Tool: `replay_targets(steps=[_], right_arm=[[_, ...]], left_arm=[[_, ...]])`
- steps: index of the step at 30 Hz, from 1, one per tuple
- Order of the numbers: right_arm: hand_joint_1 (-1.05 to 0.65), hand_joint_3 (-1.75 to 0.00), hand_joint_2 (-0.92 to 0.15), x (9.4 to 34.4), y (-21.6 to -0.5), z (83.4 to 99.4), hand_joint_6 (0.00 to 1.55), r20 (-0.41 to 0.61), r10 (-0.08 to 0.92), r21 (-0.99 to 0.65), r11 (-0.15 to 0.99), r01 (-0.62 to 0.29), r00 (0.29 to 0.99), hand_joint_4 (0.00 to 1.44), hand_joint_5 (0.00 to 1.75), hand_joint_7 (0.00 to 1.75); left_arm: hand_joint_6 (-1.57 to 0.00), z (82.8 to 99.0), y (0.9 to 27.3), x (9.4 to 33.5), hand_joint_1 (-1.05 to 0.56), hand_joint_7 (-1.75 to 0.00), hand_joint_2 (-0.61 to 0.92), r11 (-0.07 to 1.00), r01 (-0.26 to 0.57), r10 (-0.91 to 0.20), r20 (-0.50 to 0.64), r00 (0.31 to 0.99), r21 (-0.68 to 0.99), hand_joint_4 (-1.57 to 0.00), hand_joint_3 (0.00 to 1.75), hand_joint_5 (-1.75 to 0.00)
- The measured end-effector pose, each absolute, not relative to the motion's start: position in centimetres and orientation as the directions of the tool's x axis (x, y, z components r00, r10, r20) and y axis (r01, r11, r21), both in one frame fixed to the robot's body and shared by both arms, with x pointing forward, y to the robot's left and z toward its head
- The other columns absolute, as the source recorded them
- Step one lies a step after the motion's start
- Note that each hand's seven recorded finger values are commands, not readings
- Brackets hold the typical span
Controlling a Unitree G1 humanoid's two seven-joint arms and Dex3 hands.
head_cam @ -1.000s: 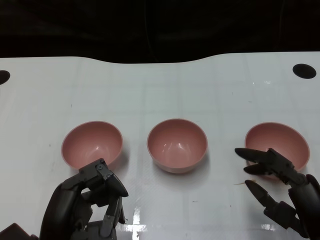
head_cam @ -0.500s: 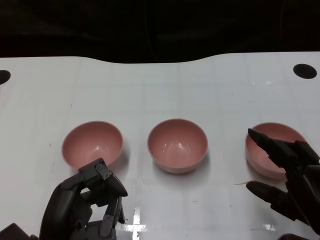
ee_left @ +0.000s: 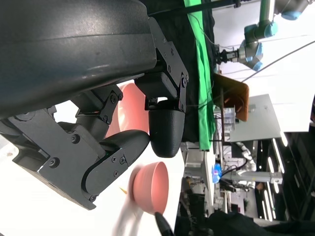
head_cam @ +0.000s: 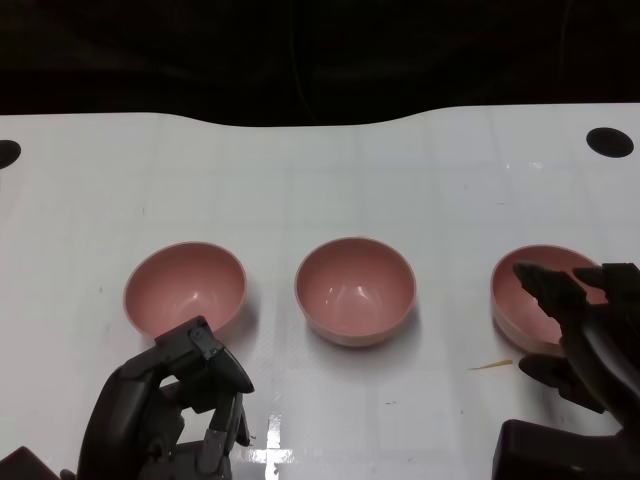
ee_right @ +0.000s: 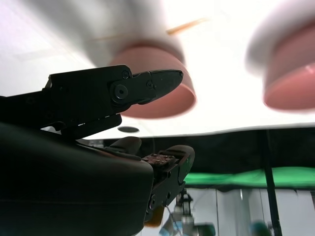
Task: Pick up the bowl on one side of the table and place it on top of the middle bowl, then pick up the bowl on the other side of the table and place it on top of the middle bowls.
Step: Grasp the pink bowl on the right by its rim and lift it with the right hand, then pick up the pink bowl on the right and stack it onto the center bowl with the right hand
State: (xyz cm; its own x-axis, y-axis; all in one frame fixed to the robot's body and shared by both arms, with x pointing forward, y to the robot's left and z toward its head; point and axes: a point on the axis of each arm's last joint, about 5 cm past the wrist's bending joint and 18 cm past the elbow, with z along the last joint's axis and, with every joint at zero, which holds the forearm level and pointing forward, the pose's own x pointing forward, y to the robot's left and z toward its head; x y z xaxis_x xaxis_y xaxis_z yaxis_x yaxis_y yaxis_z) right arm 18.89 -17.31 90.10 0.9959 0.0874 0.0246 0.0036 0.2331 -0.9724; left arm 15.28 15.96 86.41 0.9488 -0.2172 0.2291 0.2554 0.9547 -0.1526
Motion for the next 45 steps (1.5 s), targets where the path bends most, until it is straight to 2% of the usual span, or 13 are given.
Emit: replay_targets(steps=[12,18,19,20,22,23,24,26,27,28,31,33,45], right_arm=[[-0.57,-0.01,-0.88,21.1,-17.3,87.7,0.42,-0.148,0.079,-0.983,0.096,-0.155,0.986,0.32,0.3,0.01],[-0.37,0.0,-0.91,22.2,-17.3,86.6,0.68,-0.143,0.086,-0.984,0.091,-0.151,0.986,0.68,0.28,0.06],[-0.29,-0.02,-0.92,22.4,-17.3,86.5,0.86,-0.128,0.096,-0.986,0.096,-0.137,0.987,0.83,0.78,0.1],[-0.25,-0.04,-0.92,22.5,-17.4,86.4,0.98,-0.109,0.107,-0.987,0.109,-0.121,0.988,0.83,1.13,0.11],[-0.22,-0.1,-0.92,22.8,-17.5,86.1,1.14,-0.074,0.122,-0.987,0.136,-0.09,0.99,0.82,1.56,0.15],[-0.21,-0.12,-0.92,22.9,-17.5,86.0,1.18,-0.058,0.126,-0.986,0.151,-0.076,0.99,0.82,1.65,0.17],[-0.22,-0.13,-0.92,23.1,-17.5,86.0,1.2,-0.039,0.131,-0.985,0.164,-0.06,0.991,0.87,1.7,0.26],[-0.21,-0.22,-0.9,23.3,-17.7,85.7,0.98,0.001,0.138,-0.983,0.18,-0.024,0.99,0.92,1.74,0.83],[-0.21,-0.26,-0.89,23.4,-17.7,85.7,0.9,0.02,0.141,-0.982,0.188,-0.007,0.99,0.92,1.74,1.0],[-0.21,-0.29,-0.87,23.5,-17.8,85.7,0.88,0.038,0.147,-0.981,0.194,0.009,0.988,0.93,1.74,1.07],[-0.22,-0.76,-0.62,23.9,-17.7,85.9,0.83,0.109,0.171,-0.976,0.205,0.073,0.979,0.95,1.75,1.34],[-0.22,-0.92,-0.55,24.2,-17.4,86.2,0.78,0.162,0.194,-0.969,0.215,0.119,0.968,0.95,1.75,1.53],[-0.19,-1.0,-0.39,24.7,-15.1,88.8,0.73,0.361,0.325,-0.913,0.316,0.259,0.874,0.97,1.75,1.75]], left_arm=[[-0.74,86.4,16.0,15.3,-0.28,-1.55,0.46,0.955,0.255,-0.216,0.232,0.948,-0.154,-0.83,1.22,-1.75],[-0.74,86.5,16.0,15.3,-0.28,-1.53,0.46,0.954,0.256,-0.217,0.235,0.947,-0.153,-0.82,1.2,-1.75],[-0.74,86.5,16.0,15.3,-0.29,-1.53,0.47,0.954,0.256,-0.217,0.236,0.947,-0.153,-0.82,1.19,-1.75],[-0.74,86.5,16.0,15.2,-0.29,-1.53,0.47,0.954,0.256,-0.217,0.236,0.947,-0.152,-0.82,1.18,-1.75],[-0.74,86.5,15.9,15.2,-0.29,-1.53,0.48,0.954,0.257,-0.217,0.237,0.947,-0.152,-0.82,1.17,-1.75],[-0.74,86.6,15.9,15.2,-0.29,-1.53,0.48,0.954,0.257,-0.217,0.238,0.947,-0.152,-0.82,1.16,-1.75],[-0.74,86.6,15.9,15.2,-0.29,-1.53,0.48,0.954,0.257,-0.217,0.239,0.946,-0.152,-0.82,1.16,-1.75],[-0.74,86.6,15.9,15.2,-0.29,-1.53,0.49,0.954,0.257,-0.217,0.239,0.947,-0.152,-0.82,1.16,-1.75],[-0.74,86.6,15.9,15.2,-0.29,-1.53,0.49,0.954,0.257,-0.217,0.238,0.947,-0.152,-0.82,1.16,-1.75],[-0.74,86.6,15.9,15.2,-0.29,-1.53,0.49,0.955,0.257,-0.217,0.238,0.947,-0.151,-0.82,1.16,-1.75],[-0.74,86.6,15.9,15.2,-0.28,-1.53,0.49,0.955,0.257,-0.217,0.237,0.947,-0.151,-0.82,1.16,-1.75],[-0.74,86.6,15.9,15.2,-0.28,-1.53,0.48,0.955,0.257,-0.217,0.237,0.947,-0.151,-0.82,1.16,-1.75],[-0.75,86.6,15.9,15.2,-0.28,-1.53,0.48,0.955,0.259,-0.22,0.237,0.946,-0.148,-0.82,1.19,-1.75]])
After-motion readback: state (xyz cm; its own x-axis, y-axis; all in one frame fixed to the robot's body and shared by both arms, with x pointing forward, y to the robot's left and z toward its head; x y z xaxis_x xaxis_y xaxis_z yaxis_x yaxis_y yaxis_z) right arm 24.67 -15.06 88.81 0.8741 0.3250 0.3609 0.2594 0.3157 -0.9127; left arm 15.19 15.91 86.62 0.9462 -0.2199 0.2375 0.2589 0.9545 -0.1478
